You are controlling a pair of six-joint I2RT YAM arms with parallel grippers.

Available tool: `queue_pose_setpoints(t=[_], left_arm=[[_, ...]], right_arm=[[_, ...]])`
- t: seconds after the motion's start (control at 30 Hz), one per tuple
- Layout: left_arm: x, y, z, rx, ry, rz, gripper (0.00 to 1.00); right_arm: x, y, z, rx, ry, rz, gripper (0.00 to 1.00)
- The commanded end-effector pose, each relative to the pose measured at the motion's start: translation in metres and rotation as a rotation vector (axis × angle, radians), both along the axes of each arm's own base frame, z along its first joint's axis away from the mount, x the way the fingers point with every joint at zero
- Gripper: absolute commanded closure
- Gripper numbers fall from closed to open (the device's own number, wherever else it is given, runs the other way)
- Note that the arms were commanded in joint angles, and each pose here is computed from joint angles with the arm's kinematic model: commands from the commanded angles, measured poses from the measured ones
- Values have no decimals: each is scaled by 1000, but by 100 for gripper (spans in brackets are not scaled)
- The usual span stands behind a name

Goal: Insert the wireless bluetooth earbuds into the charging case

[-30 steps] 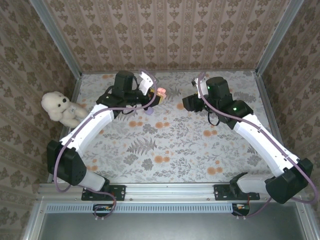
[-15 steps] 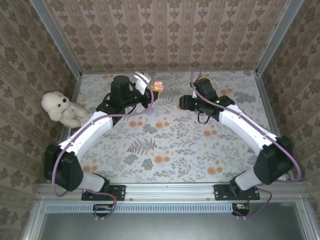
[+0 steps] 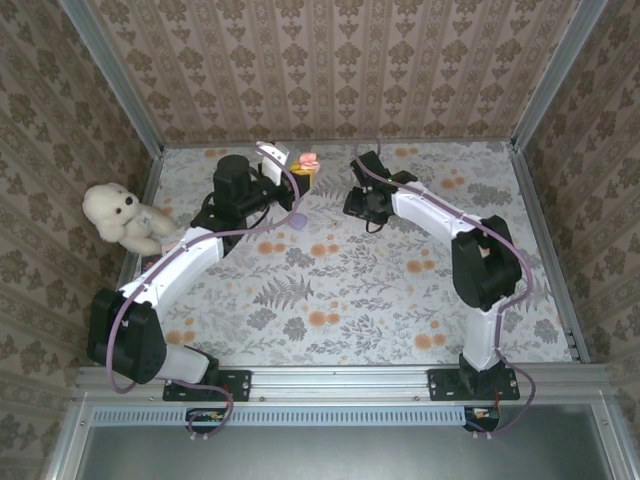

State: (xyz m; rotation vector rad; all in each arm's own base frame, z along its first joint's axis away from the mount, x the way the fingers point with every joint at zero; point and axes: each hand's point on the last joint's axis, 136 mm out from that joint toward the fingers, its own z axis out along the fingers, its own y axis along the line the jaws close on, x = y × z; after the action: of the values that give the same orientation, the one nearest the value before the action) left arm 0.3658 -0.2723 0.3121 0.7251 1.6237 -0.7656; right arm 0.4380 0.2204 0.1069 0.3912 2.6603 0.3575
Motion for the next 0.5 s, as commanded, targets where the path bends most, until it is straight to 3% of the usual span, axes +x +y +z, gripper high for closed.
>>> queue_pose_setpoints(t=[0.0, 0.47], left_arm=[[-5, 5, 29, -73, -61, 8, 100], [0, 29, 37, -118, -80, 57, 100]], right_arm=[[-5, 11, -16, -28, 84, -40, 48], [10, 44, -52, -159, 145, -44, 53]])
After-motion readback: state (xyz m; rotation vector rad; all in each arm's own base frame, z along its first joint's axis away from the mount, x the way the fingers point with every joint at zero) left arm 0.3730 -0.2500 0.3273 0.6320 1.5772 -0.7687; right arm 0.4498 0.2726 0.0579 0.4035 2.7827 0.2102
